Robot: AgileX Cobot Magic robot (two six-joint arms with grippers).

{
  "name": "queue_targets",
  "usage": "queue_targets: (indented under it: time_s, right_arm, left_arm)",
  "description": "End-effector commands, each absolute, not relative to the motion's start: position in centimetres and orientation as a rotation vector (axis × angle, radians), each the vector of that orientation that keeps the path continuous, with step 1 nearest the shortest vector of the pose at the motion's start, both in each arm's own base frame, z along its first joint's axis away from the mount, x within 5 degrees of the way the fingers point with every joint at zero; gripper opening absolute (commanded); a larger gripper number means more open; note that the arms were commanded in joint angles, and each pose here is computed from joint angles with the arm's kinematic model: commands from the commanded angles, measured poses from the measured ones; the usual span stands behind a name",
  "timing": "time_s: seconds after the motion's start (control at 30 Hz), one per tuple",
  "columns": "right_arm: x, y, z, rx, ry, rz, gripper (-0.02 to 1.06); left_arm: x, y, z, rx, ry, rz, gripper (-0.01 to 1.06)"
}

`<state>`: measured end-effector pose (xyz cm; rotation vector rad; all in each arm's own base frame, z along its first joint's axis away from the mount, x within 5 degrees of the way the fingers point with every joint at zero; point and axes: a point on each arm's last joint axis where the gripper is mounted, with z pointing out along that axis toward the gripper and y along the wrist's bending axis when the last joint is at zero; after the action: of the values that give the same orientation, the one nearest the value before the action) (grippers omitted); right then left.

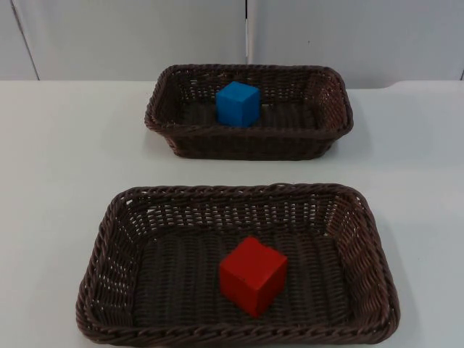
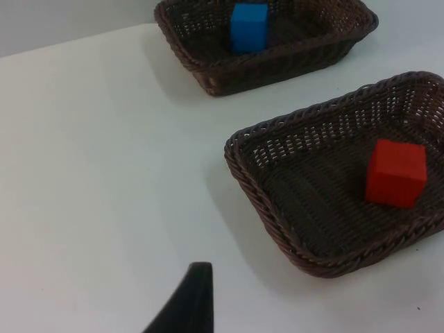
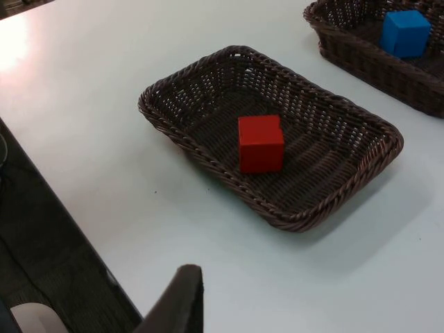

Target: Pick up one cube with the left hand and place it into the upper basket. Pick up one cube with the right hand and place it into the lower basket.

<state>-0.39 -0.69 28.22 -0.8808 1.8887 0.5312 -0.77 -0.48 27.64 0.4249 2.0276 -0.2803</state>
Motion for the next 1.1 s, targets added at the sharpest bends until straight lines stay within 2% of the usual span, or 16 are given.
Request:
queue_targets:
  time_s: [0.0,0.67,1.07]
  right_arm:
    - [-0.36,-0.68,28.05,-0.881,1.89,0.526,1.05]
    - [-0.36,-0.68,28.05,-0.881,1.89,0.526,1.05]
    - [-0.36,-0.68,28.05,-0.881,1.89,0.526,1.05]
  left_arm:
    - [-0.72,-0.47,27.49,0.421,2.031,-0.283,1.05]
    - [-0.7,-0.5,27.49,0.383,2.036,-0.261,1.05]
    - [-0.55,-0.67,27.49,0.105,2.06,-0.094,1.05]
